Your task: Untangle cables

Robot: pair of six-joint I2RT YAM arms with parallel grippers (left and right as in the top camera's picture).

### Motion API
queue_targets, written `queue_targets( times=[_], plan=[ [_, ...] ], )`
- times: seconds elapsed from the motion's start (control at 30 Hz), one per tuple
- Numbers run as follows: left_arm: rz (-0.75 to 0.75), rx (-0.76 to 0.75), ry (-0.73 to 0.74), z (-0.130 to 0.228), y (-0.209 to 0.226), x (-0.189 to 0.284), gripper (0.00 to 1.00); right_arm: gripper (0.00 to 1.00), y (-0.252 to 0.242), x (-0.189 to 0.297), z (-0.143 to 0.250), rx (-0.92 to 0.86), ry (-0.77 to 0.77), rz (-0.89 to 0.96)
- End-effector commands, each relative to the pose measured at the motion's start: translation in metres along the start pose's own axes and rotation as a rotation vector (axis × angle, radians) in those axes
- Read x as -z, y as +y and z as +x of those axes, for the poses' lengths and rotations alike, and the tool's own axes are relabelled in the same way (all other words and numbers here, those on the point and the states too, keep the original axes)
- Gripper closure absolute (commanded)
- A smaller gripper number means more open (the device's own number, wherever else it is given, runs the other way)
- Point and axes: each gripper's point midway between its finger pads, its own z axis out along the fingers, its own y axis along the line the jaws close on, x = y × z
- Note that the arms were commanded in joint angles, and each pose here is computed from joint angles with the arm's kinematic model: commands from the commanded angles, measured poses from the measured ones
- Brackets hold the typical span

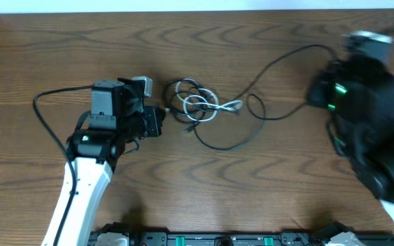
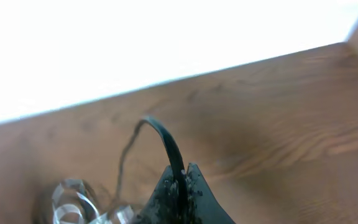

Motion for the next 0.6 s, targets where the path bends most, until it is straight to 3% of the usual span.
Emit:
queue_targets(
  times=[0.0, 0.03, 0.07, 0.1, 0.13, 0.23, 0.47, 0.57],
  plan=[
    [-0.002, -0.002, 0.032, 0.003, 0.003, -0.012, 0.92, 0.99, -0.019, 0.004, -0.007, -0.100, -0.036, 0.079],
    [0.000, -0.008, 0.036, 0.003, 0.001, -0.014, 0.92, 0.97, -0.019, 0.001, -0.001, -0.086, -0.012, 0.086],
    [0.005, -0.014, 0.037, 0.004, -0.001, -0.015, 0.92, 0.89, -0.017, -0.003, 0.007, -0.068, 0.021, 0.086],
    [0.016, -0.029, 0.035, 0.003, -0.006, -0.016, 0.93, 0.57, -0.011, -0.013, 0.023, -0.039, 0.089, 0.076],
    [0.024, -0.041, 0.032, 0.003, -0.010, -0.017, 0.92, 0.37, -0.007, -0.019, 0.035, -0.020, 0.137, 0.066],
    [0.050, -0.078, 0.028, 0.003, -0.023, -0.020, 0.92, 0.01, 0.013, -0.049, 0.084, 0.047, 0.337, 0.031],
    [0.073, -0.108, 0.040, 0.008, -0.035, -0.023, 0.92, 0.01, 0.055, -0.097, 0.171, 0.282, 0.672, -0.134],
    [0.073, -0.109, 0.039, 0.008, -0.035, -0.023, 0.93, 0.01, 0.057, -0.114, 0.202, 0.307, 0.774, -0.119]
  ],
)
